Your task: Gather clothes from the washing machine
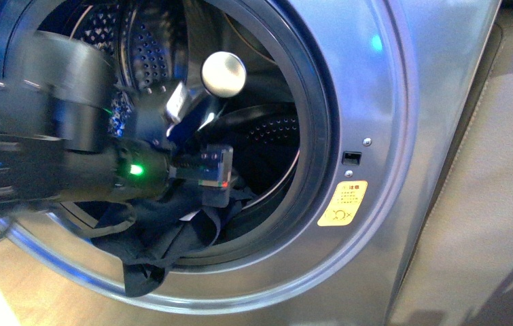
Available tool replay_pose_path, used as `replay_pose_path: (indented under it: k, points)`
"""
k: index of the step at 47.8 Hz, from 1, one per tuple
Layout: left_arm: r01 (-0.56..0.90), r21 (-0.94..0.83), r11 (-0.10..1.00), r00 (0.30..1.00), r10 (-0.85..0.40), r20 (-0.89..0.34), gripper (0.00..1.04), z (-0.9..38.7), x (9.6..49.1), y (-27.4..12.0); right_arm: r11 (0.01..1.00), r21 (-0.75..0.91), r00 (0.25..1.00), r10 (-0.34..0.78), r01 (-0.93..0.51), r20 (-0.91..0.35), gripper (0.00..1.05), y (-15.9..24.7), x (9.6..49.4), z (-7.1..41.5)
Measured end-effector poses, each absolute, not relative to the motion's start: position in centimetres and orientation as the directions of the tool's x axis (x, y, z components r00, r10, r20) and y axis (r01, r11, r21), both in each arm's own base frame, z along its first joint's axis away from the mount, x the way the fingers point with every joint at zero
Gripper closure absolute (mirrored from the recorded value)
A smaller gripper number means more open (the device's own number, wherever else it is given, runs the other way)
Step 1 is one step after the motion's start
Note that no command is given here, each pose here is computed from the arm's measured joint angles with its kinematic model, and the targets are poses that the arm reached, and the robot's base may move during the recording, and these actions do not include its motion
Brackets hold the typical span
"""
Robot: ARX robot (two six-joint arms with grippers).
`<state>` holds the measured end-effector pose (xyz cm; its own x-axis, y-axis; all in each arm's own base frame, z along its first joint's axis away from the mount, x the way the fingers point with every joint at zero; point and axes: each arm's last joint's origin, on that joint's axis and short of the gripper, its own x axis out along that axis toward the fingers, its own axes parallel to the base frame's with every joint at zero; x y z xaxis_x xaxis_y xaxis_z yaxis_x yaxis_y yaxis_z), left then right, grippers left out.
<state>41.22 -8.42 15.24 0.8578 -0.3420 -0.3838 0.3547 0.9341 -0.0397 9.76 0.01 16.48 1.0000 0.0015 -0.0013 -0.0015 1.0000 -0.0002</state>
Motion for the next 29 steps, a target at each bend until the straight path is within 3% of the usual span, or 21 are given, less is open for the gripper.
replay_pose_path:
  k: [13, 29]
  points:
    - [0.308, 0.054, 0.950, 0.863, -0.255, -0.436, 0.07, 14.3, 43.3, -7.9, 1.000, 0.000, 1.000, 0.002, -0.002, -0.001, 0.08, 0.0, 9.8, 16.5]
    - [0.378, -0.019, 0.926, 0.787, -0.332, -0.521, 0.07, 12.2, 43.4, -9.5, 1.000, 0.000, 1.000, 0.002, -0.002, -0.001, 0.08, 0.0, 9.8, 16.5]
